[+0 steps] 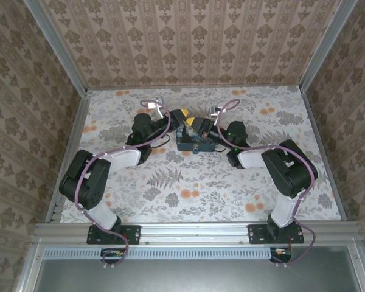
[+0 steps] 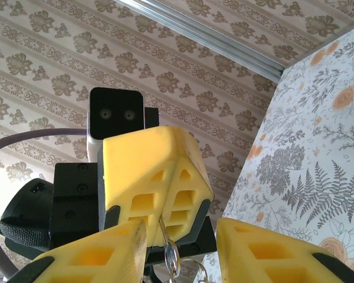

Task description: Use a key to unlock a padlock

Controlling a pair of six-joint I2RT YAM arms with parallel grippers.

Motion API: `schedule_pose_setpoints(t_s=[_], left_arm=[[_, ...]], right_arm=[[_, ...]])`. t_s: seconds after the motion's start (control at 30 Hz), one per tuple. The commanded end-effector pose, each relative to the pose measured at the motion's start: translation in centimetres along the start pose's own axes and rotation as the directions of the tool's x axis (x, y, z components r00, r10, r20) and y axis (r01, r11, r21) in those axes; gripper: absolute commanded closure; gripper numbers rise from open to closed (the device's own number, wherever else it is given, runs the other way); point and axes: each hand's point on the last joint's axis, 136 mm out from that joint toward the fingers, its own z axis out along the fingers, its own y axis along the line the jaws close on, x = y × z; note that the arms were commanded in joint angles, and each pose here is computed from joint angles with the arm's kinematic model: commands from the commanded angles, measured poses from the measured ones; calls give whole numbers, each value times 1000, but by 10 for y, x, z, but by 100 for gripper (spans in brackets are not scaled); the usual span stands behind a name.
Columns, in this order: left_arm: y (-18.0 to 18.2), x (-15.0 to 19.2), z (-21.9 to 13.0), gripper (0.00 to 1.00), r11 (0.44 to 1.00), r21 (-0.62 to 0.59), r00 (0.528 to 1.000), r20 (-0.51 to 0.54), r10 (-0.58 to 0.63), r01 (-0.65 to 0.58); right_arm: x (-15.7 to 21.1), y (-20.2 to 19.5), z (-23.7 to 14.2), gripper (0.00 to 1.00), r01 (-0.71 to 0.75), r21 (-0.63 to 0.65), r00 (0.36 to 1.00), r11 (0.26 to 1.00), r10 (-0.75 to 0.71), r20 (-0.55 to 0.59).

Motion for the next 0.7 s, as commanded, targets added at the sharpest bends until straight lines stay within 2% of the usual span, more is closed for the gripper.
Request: schedule_pose_setpoints(t_s=[0.0,0.47,0.67], left_arm=[[-8,-1,4,100,1000,24,1000,-6,19,-19],[-3,-1,4,100,1000,6,1000,-5,24,-24],[-2,-1,3,100,1000,2,1000,-3,23,-23]], right_arm=[[0,14,6,64,24,-63,1000,998,-24,-8],[7,12,7,67,18,-64,999,998,-19,-27],[10,8,6,71,12,-55,999,998,-13,-30]])
